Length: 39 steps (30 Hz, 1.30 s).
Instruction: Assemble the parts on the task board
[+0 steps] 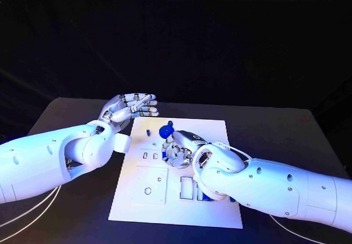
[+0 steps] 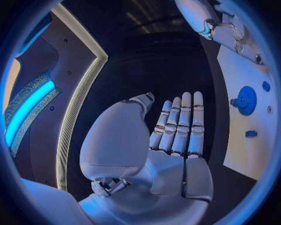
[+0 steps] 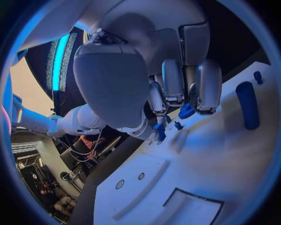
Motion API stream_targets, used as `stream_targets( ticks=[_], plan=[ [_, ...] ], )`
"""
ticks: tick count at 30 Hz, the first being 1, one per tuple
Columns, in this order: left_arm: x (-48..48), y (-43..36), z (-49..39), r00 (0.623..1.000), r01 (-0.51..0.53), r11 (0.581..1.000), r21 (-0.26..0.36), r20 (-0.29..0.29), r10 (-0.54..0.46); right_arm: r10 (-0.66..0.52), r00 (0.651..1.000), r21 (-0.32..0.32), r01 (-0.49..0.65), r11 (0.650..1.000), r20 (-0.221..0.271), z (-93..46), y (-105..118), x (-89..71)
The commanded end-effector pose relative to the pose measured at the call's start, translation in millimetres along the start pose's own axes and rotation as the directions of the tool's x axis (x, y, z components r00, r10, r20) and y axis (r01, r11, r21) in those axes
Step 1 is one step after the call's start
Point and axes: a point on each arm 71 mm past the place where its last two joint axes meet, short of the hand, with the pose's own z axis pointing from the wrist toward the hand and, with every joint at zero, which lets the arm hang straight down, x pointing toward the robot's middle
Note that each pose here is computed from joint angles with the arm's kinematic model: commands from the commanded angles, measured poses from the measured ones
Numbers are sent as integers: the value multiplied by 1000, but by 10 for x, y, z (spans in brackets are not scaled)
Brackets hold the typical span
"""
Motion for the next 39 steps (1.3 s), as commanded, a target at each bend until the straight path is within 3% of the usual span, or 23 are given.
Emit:
stream_targets(
  ticks=[1,17,39],
  plan=[
    [19,-9,6,1000,7,1000,5,-11,-7,-50,999,8,50,999,0,15,15,37],
    [28,-7,8,1000,9,1000,3,-14,-9,-92,995,-1,92,996,40,71,102,106],
    [41,-7,6,1000,11,1000,-1,-18,-11,-142,990,28,141,990,24,133,85,166]
  ],
)
